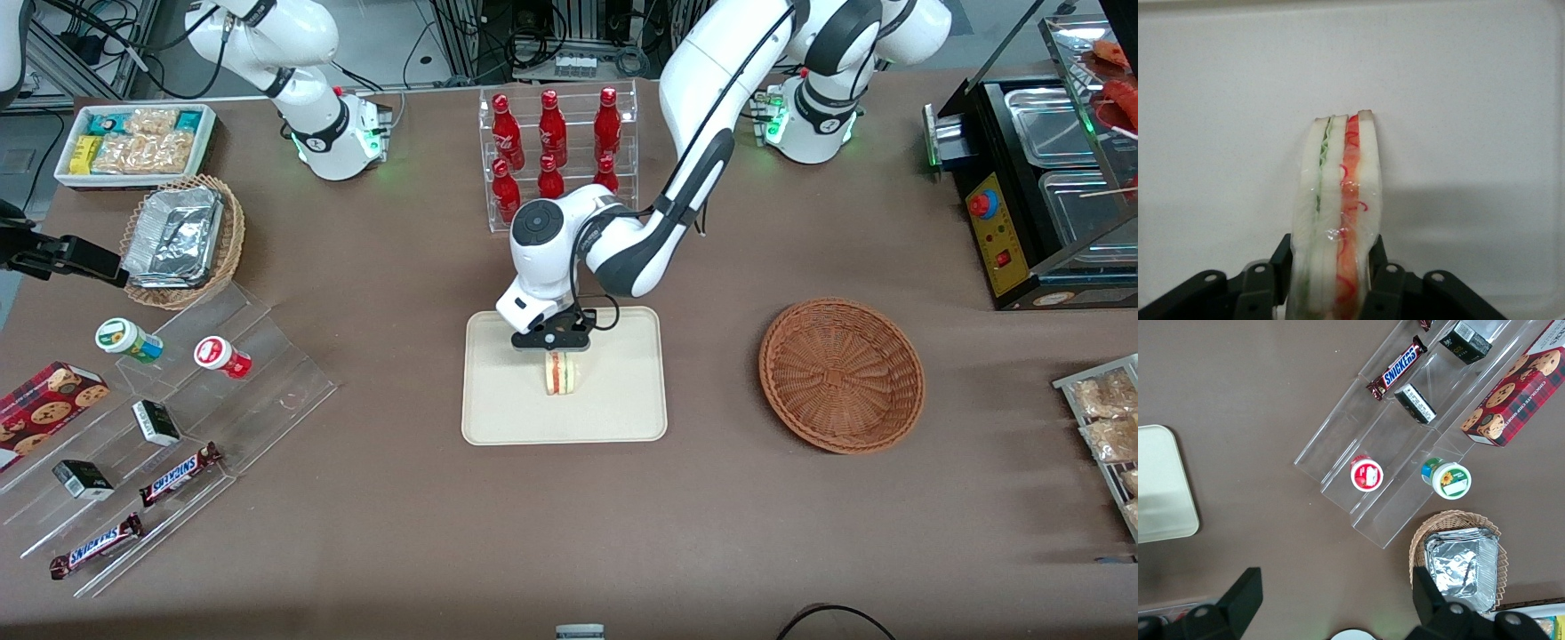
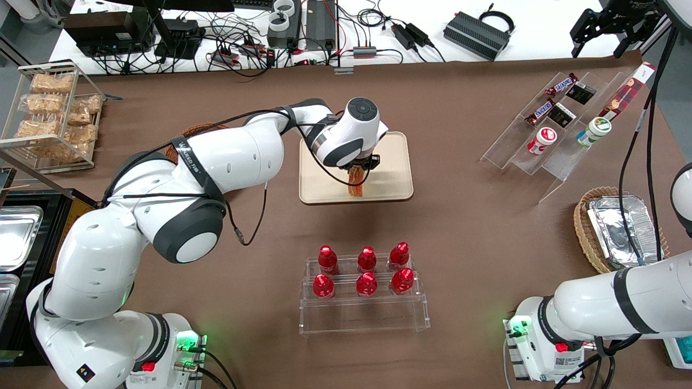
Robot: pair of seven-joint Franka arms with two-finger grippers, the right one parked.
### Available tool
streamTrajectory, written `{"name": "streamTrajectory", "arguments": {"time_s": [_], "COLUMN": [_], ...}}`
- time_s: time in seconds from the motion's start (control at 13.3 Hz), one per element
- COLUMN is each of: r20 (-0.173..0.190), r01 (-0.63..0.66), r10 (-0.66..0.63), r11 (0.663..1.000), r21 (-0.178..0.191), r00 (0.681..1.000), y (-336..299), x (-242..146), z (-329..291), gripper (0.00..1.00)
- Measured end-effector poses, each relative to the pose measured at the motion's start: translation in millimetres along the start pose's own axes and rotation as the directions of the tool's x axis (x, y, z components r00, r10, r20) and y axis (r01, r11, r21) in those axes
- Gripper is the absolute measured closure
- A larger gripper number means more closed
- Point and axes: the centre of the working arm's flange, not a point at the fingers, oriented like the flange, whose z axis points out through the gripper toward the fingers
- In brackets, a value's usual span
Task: Place sandwich from basket to tray
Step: 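Lower the sandwich onto the tray and open the left gripper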
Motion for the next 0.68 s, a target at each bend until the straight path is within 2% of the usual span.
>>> {"name": "streamTrajectory", "arguments": {"time_s": [0.3,0.53,0.68], "r20": [0.002,0.021,0.03], "r01": [0.029,0.109,0.159], "r10": [-0.029,-0.11,-0.161], "r11": [0.999,0.994,0.986], "r21": [0.025,0.025,0.038], "r00": [1.0,0.994,0.987], "y": [-6.1,-35.7,-64.7], "x": [16.0,47.0,61.3], "z": [-27.5,-95.8,-147.6], "gripper": [0.01,0.0,0.0]}}
